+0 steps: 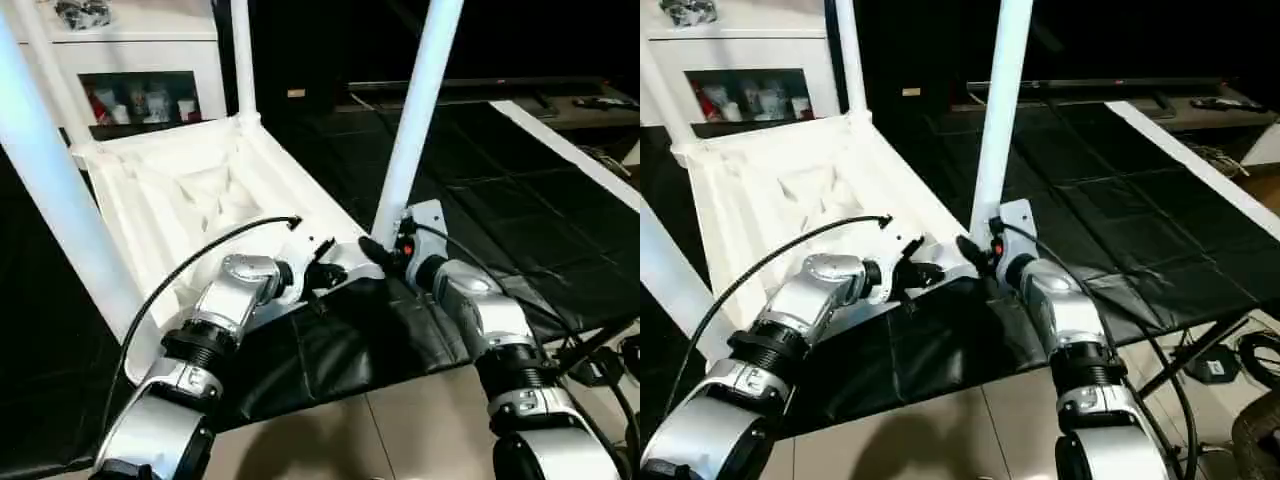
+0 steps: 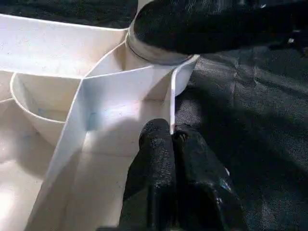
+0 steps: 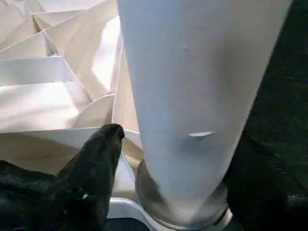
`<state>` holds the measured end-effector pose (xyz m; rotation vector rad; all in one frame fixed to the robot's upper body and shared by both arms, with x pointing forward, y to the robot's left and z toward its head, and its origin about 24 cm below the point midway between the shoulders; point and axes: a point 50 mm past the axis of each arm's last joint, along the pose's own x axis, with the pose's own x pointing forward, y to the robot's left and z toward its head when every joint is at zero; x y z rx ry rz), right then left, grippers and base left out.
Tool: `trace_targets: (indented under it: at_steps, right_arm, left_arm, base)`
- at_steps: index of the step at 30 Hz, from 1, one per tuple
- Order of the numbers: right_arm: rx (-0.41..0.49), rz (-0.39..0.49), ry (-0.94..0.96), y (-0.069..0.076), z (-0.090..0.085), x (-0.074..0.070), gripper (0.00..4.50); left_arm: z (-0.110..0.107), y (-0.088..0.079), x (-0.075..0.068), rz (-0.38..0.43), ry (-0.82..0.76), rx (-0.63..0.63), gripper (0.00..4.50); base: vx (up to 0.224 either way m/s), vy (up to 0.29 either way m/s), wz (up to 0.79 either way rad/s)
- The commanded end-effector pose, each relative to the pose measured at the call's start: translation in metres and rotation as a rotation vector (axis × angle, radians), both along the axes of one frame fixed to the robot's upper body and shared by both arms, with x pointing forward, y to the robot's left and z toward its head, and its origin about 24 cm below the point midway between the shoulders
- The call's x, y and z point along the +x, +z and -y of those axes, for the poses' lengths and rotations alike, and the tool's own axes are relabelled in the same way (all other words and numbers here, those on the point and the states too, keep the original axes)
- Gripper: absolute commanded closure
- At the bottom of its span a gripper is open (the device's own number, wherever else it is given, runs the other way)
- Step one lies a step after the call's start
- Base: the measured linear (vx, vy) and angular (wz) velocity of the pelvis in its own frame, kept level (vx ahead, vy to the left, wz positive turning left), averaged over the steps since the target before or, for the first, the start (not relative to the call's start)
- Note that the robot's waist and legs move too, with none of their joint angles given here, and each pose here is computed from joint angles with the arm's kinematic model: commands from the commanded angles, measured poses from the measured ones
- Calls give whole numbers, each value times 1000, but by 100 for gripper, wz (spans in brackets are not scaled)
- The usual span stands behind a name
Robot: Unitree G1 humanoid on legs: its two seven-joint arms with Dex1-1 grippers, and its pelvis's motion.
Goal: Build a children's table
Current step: Rotate leg to tighten
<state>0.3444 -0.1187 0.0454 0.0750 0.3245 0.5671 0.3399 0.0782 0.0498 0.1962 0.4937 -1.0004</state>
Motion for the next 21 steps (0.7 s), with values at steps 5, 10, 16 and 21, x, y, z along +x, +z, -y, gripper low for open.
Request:
trace_targets:
  at_steps: [5,10,16,21]
  right_arm:
    - [63,-21,365,-3,-13,-24,55]
    - [54,2,531,8,14,-32,6]
    - [33,22,675,20,35,-35,6]
    - [-12,-22,819,27,48,-38,6]
  left_arm:
    - [4,15,-6,66,-235,-27,450]
    - [-15,17,-10,50,-344,18,450]
    - [-35,18,-19,5,-512,57,450]
    - [-49,19,-27,-48,-631,95,450]
  base:
    - [0,0,0]
    - [0,0,0]
    - [0,0,0]
    - [0,0,0]
